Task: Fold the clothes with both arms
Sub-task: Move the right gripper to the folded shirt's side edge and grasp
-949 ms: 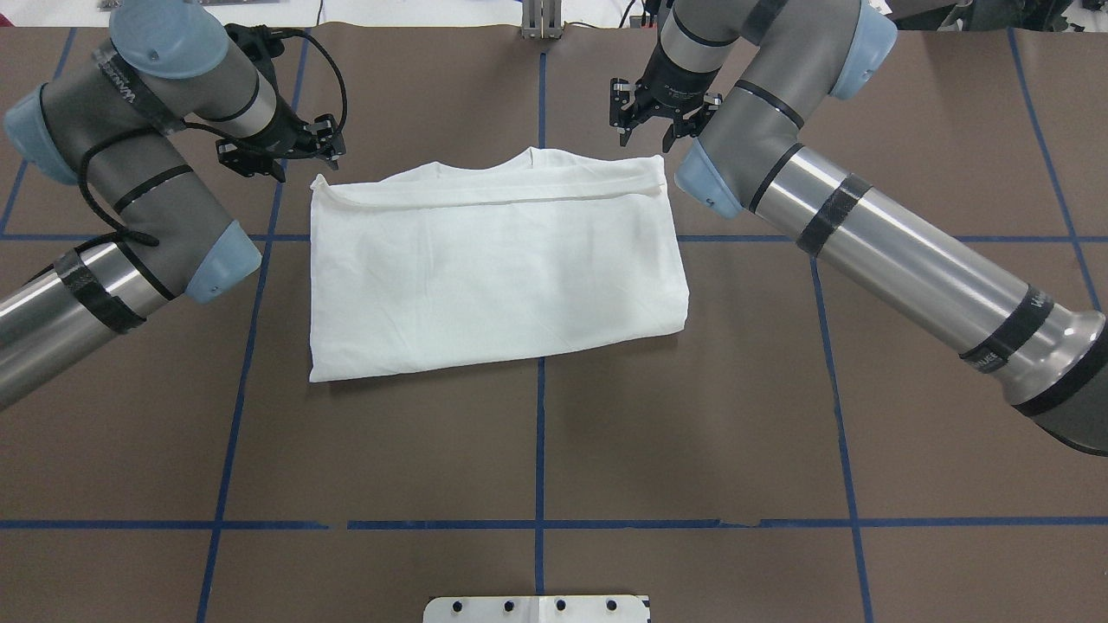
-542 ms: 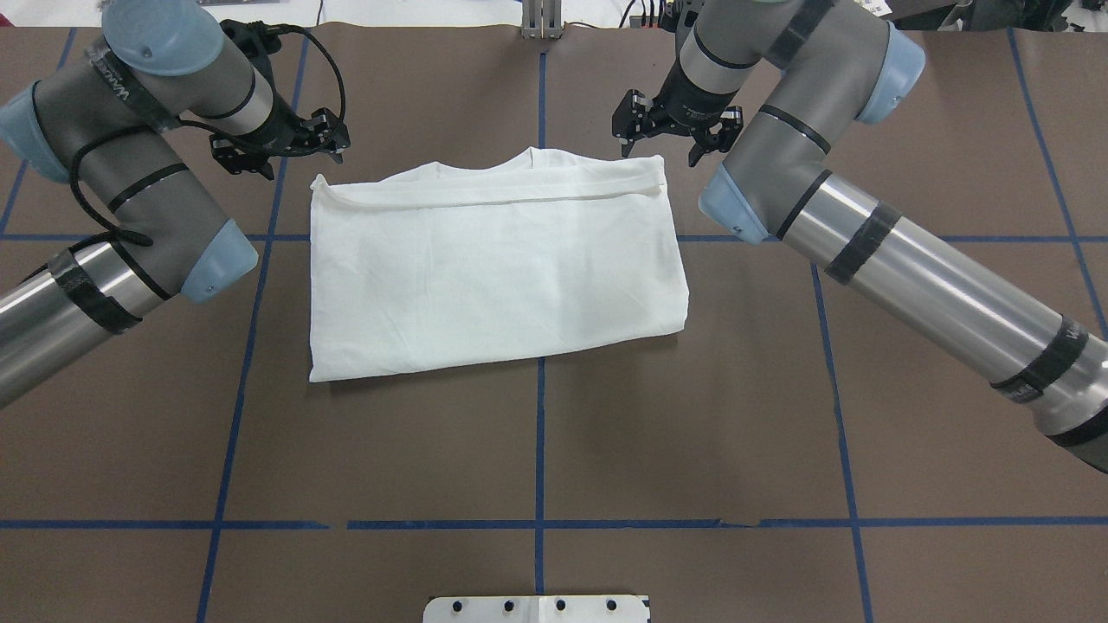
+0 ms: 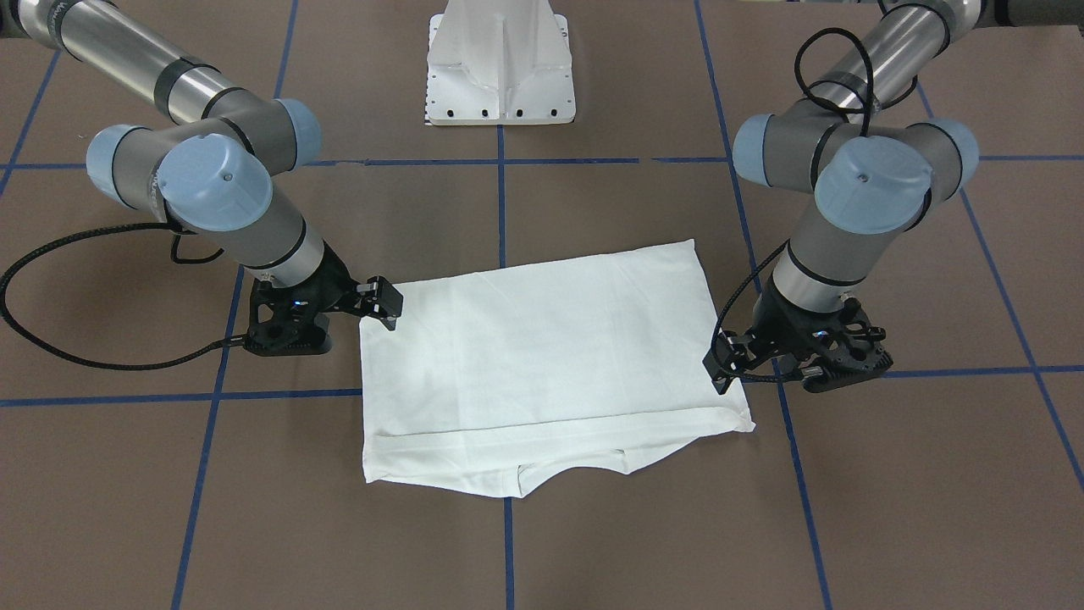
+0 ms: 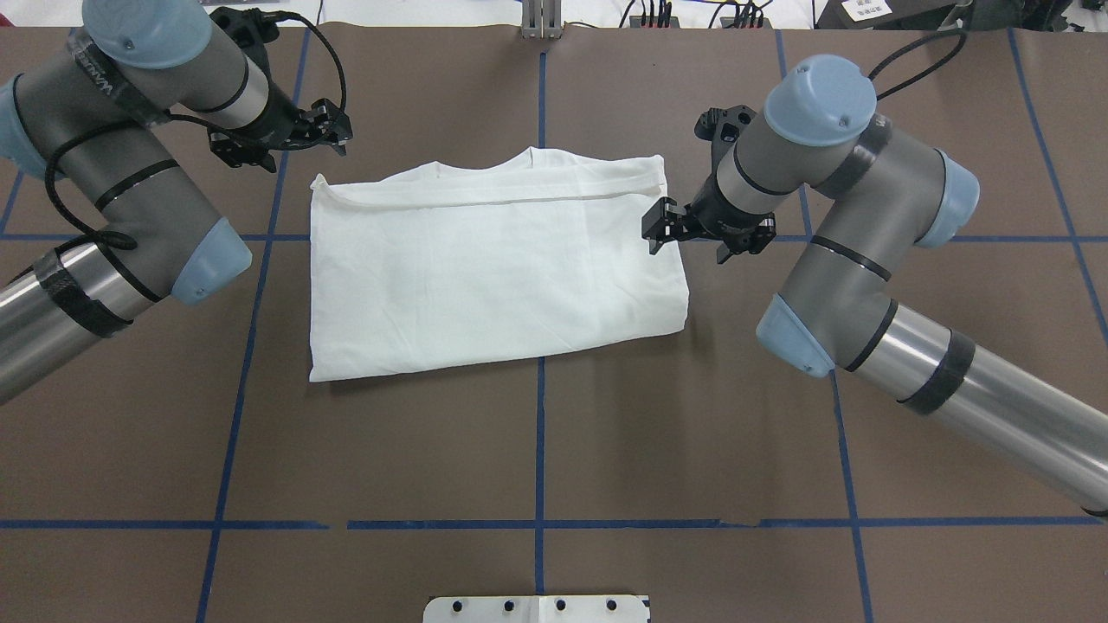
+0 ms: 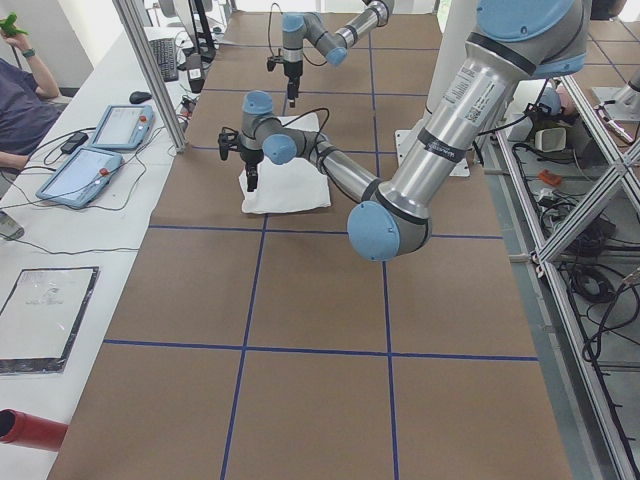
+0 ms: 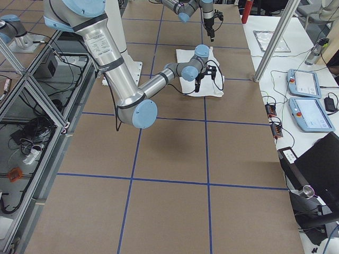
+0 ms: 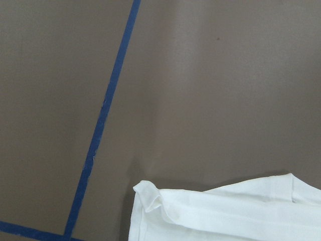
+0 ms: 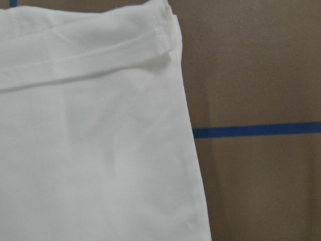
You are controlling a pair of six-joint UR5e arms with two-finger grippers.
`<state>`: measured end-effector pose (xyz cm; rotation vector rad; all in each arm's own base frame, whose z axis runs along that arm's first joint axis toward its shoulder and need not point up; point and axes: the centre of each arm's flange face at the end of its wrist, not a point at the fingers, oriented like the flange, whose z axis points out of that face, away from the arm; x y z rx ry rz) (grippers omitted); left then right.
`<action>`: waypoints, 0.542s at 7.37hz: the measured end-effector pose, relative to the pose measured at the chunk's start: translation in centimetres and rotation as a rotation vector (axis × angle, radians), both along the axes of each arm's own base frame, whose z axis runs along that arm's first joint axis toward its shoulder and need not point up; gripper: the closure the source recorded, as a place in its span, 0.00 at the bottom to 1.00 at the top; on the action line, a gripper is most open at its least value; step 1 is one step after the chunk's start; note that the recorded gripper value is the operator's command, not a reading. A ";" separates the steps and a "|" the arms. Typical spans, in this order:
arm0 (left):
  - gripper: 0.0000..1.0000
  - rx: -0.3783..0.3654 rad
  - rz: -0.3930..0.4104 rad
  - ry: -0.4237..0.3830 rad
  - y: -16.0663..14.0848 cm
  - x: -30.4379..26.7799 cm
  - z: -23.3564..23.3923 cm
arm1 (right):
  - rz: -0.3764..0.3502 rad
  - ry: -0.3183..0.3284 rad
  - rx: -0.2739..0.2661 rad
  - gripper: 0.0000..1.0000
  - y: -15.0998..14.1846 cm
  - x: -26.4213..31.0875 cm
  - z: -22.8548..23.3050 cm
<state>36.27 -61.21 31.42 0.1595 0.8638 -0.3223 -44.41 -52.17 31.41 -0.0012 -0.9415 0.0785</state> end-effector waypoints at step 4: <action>0.01 0.010 -0.016 0.026 1.1 -0.8 -1.2 | -0.033 0.060 0.013 0.13 4.3 -3.5 2.8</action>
